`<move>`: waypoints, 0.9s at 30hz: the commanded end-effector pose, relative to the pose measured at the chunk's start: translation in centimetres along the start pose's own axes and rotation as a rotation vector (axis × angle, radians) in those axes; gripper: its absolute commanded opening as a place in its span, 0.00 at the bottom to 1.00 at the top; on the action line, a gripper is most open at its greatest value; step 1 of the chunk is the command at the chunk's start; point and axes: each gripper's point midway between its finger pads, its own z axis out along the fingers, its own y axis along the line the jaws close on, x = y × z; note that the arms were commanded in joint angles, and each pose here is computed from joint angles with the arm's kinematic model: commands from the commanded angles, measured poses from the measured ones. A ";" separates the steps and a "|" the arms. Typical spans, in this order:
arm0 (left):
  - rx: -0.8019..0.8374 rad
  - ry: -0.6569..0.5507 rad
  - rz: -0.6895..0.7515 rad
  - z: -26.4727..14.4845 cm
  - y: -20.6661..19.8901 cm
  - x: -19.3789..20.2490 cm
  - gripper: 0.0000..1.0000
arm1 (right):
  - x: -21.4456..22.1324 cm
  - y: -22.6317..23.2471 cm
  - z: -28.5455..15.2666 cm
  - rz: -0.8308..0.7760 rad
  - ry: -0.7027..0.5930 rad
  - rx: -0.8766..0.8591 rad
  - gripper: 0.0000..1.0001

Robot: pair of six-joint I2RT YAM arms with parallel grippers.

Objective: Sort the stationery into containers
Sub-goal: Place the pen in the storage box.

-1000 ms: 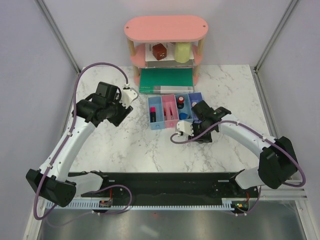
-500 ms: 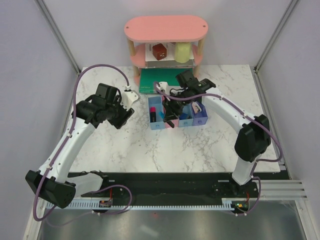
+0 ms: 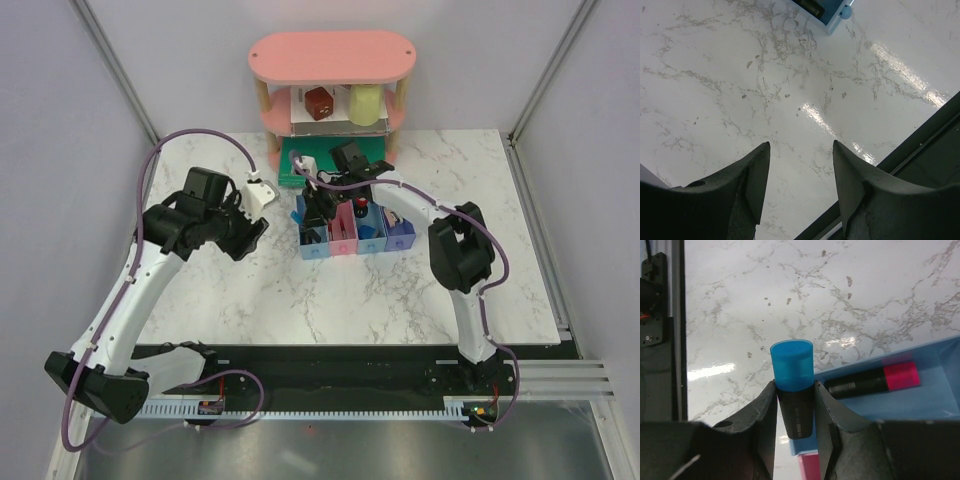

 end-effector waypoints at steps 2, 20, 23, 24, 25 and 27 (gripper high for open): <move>0.021 -0.085 0.046 -2.1 -0.6 -1.7 0.61 | -1.5 -3.0 1.6 -0.051 -0.070 0.017 0.00; 0.065 -0.108 0.058 -1.9 -1.7 -1.4 0.61 | 0.2 -4.6 0.2 -0.076 -0.019 0.168 0.68; 0.072 -0.113 0.057 -1.8 -1.7 -1.5 0.61 | -1.0 -3.9 -1.0 -0.095 -0.038 0.188 0.73; 0.076 -0.117 0.059 -1.7 -1.8 -1.6 0.61 | -1.5 -3.6 -1.4 -0.096 -0.044 0.198 0.73; 0.071 -0.126 0.060 -1.6 -1.7 -1.8 0.62 | -2.8 -3.3 -2.6 -0.113 -0.063 0.232 0.73; 0.073 -0.125 0.052 -1.1 -1.6 -1.8 0.62 | -4.2 -3.0 -4.1 -0.128 -0.085 0.279 0.73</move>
